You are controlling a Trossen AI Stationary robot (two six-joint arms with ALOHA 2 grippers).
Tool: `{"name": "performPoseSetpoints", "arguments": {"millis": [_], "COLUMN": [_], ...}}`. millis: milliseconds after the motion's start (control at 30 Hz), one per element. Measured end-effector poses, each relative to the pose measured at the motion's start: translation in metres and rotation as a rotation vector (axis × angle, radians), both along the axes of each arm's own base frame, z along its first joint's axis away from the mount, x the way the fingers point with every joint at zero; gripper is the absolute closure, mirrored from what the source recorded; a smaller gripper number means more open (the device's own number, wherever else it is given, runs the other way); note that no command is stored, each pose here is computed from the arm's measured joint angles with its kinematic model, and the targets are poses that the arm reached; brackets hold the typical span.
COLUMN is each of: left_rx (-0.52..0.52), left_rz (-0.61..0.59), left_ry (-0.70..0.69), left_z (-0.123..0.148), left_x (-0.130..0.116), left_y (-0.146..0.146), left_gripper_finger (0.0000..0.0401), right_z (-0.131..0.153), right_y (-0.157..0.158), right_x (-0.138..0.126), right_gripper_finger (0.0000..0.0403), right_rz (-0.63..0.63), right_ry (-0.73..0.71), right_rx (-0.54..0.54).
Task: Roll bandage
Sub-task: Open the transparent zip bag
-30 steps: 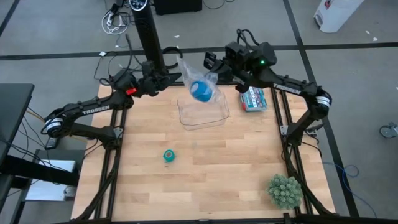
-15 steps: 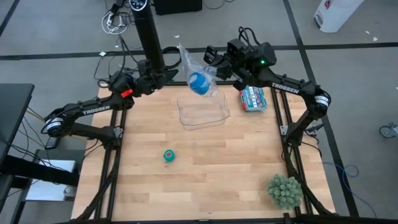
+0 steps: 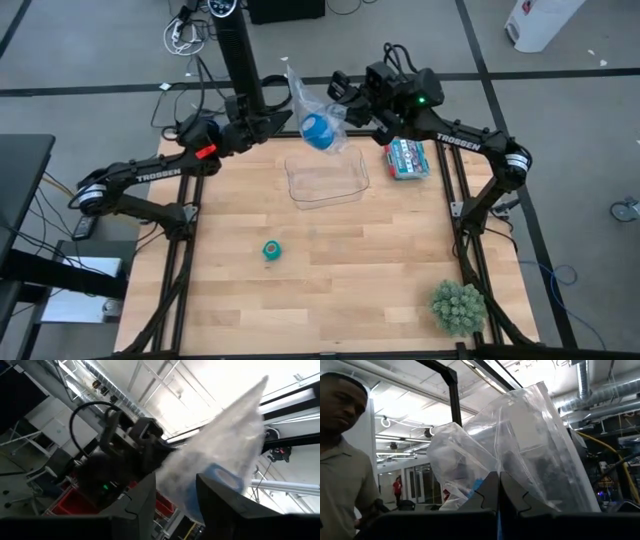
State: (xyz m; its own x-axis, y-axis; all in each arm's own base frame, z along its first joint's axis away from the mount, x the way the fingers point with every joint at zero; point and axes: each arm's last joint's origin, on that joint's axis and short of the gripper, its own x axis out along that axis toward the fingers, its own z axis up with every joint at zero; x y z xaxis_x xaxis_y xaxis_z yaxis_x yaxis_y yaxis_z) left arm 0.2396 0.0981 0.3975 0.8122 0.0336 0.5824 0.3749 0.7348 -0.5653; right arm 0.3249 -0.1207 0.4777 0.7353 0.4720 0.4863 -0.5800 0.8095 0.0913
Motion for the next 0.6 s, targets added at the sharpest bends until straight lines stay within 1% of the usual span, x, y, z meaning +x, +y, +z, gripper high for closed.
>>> {"name": "performPoseSetpoints", "arguments": {"millis": [167, 300, 400, 533, 600], "left_rx": [-0.010, -0.042, -0.048, -0.063, -0.082], "left_rz": [-0.002, -0.018, -0.018, 0.000, -0.013], "left_ry": [0.016, 0.039, 0.037, 0.023, 0.021], "left_z": [-0.002, -0.008, -0.008, -0.007, -0.007], "left_x": [0.011, 0.017, 0.018, 0.018, 0.018], "left_y": [0.005, 0.007, 0.008, 0.007, 0.007], "left_gripper_finger": [0.0253, 0.0253, 0.0253, 0.0254, 0.0254], "right_z": [0.000, 0.003, 0.005, 0.005, 0.004], "right_y": [0.000, 0.001, 0.002, 0.002, 0.001], "right_x": [0.000, -0.003, -0.005, -0.004, -0.004], "right_gripper_finger": [0.0403, 0.0403, 0.0403, 0.0403, 0.0403], "right_rz": [-0.003, 0.007, 0.013, 0.015, 0.012], "right_ry": [-0.007, -0.033, -0.054, -0.047, -0.041], "right_rx": [0.000, 0.006, 0.009, 0.012, 0.013]}}
